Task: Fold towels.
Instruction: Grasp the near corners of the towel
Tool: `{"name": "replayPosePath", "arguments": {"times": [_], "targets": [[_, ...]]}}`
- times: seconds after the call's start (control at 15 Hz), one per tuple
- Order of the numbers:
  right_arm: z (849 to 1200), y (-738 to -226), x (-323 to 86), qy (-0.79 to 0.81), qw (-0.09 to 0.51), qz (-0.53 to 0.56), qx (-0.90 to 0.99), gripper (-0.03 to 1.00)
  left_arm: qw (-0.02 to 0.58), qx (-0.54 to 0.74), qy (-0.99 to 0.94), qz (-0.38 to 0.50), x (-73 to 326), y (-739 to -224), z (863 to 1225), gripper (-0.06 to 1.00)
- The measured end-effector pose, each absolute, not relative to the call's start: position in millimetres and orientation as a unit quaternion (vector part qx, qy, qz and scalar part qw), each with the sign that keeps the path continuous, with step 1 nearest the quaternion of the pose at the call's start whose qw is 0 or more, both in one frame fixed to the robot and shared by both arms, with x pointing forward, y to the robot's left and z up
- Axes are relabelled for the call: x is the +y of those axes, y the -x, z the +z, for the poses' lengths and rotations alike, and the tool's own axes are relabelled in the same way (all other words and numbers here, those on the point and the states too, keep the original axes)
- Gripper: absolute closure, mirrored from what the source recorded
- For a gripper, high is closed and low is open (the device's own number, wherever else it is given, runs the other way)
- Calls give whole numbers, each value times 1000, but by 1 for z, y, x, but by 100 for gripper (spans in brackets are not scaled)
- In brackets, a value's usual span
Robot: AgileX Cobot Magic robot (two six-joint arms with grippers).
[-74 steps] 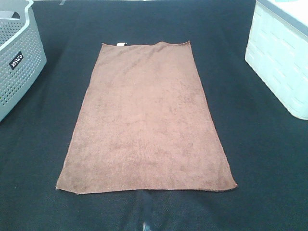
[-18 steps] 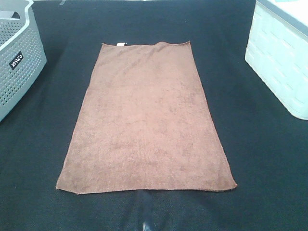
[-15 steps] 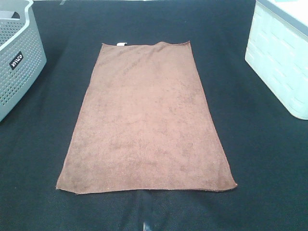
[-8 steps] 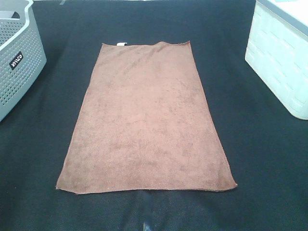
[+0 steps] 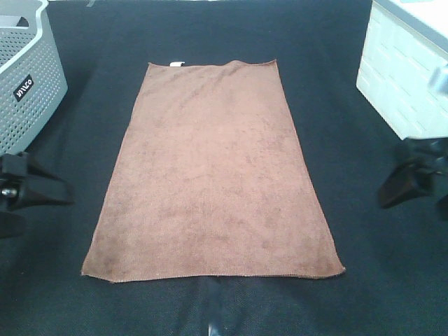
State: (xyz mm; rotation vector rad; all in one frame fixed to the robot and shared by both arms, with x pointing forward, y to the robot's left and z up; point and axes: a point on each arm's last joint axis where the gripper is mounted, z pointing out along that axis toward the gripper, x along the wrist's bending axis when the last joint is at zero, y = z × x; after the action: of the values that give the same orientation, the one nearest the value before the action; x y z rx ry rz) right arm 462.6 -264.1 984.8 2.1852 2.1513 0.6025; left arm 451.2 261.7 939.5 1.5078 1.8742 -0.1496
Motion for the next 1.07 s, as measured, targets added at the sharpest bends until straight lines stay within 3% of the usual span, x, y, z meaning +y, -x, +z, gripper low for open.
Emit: {"name": "replayPosePath", "arguments": {"times": [0.2,0.6,0.8,1.07], "targets": [[940,-484,-254,-697,-63,185,690,20,341,732,-581,-99,259,-462,906,7],[898,-497,-249,-701,-108,178,682,20,305,744,-577,-142,251,-468,868,7],[881,-499,-246,-704,-132,174,676,21,307,721,-600,-161,226,-482,862,8],[866,-505,-237,-705,-173,205,657,29,311,706,-611,-176,202,-497,854,22]]}}
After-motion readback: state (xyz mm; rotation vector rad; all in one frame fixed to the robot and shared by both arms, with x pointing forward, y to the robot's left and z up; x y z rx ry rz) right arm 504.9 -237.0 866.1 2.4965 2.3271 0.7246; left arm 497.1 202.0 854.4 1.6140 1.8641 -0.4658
